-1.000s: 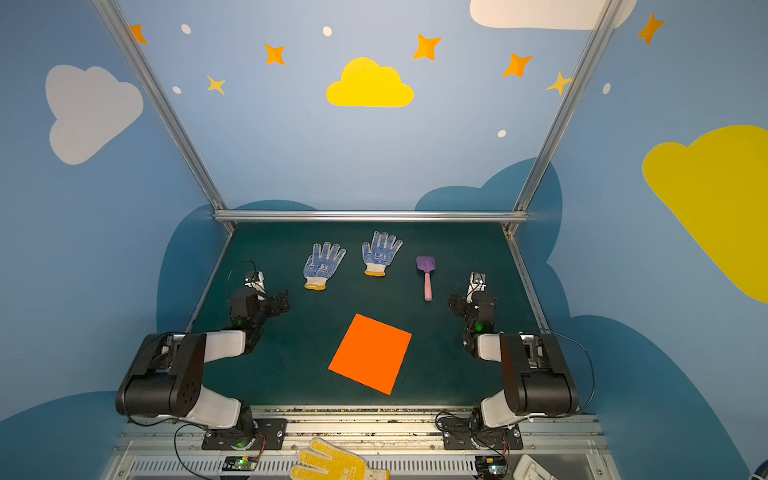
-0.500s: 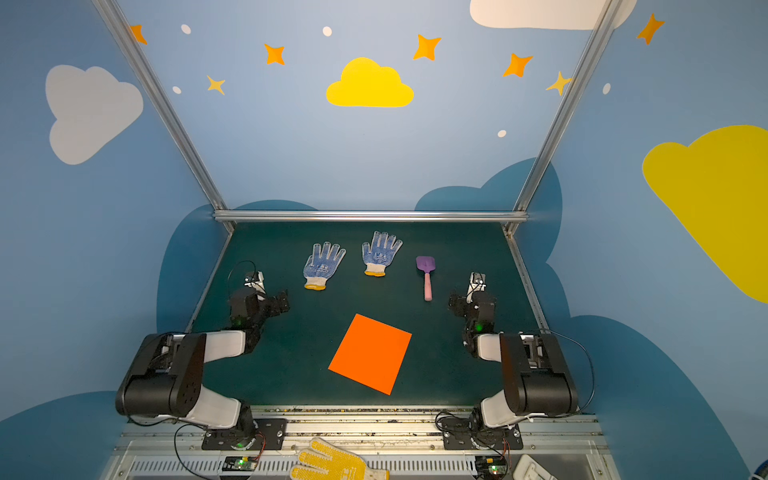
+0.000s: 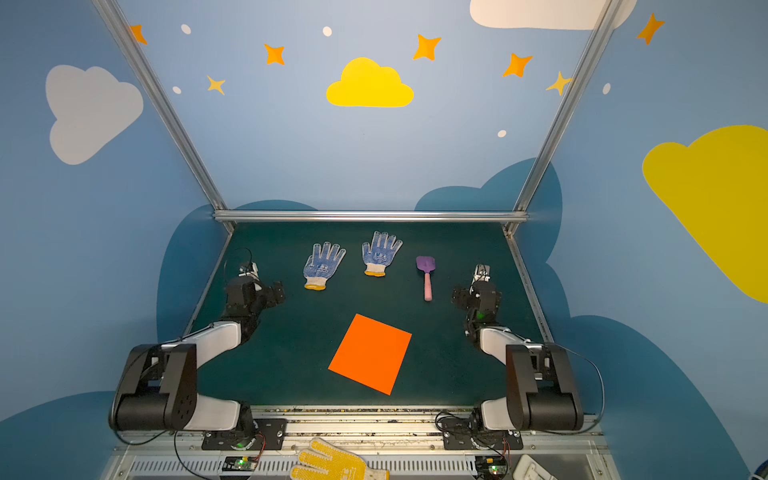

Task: Fold a paper plane with a square sheet of paper (fold left side to right side)
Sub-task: 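Move both grippers forward toward the orange paper sheet's side edges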

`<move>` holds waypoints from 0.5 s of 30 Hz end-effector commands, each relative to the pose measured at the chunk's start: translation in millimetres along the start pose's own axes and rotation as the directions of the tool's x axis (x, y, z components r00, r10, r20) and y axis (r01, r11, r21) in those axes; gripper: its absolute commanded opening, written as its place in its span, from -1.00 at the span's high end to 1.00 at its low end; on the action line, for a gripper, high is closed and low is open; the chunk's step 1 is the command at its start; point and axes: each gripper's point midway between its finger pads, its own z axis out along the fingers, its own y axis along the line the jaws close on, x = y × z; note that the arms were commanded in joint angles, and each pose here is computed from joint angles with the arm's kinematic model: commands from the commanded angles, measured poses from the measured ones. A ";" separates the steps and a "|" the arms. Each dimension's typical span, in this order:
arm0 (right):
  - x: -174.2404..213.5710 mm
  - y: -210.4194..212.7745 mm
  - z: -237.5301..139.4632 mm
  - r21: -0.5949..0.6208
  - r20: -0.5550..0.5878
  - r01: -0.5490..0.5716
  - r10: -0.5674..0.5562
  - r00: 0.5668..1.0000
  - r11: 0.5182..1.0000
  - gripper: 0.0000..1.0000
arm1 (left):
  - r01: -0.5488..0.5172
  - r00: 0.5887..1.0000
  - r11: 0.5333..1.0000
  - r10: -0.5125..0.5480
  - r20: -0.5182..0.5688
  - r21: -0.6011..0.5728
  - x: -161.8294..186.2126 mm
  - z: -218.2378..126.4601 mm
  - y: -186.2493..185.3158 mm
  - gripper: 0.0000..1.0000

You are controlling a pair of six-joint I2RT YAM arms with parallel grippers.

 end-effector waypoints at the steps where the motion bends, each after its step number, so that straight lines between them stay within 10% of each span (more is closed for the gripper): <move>1: -33.8 -5.1 -23.5 0.021 -0.054 -0.144 0.145 0.988 0.989 -0.94 | 0.068 0.995 0.998 -0.069 -0.069 -0.015 -7.0 -18.3 -1.5 -1.00; 5: -23.0 -3.0 -48.1 0.024 -0.189 -0.503 0.498 0.846 0.864 -0.94 | 0.199 0.963 0.979 -0.187 -0.195 0.043 -12.5 -37.7 -29.2 -1.00; 15: 33.6 96.5 -119.4 -0.396 -0.547 -0.481 0.220 0.808 0.782 -0.94 | 0.155 0.910 0.968 -0.063 -0.409 0.196 56.1 -98.9 -132.4 -1.00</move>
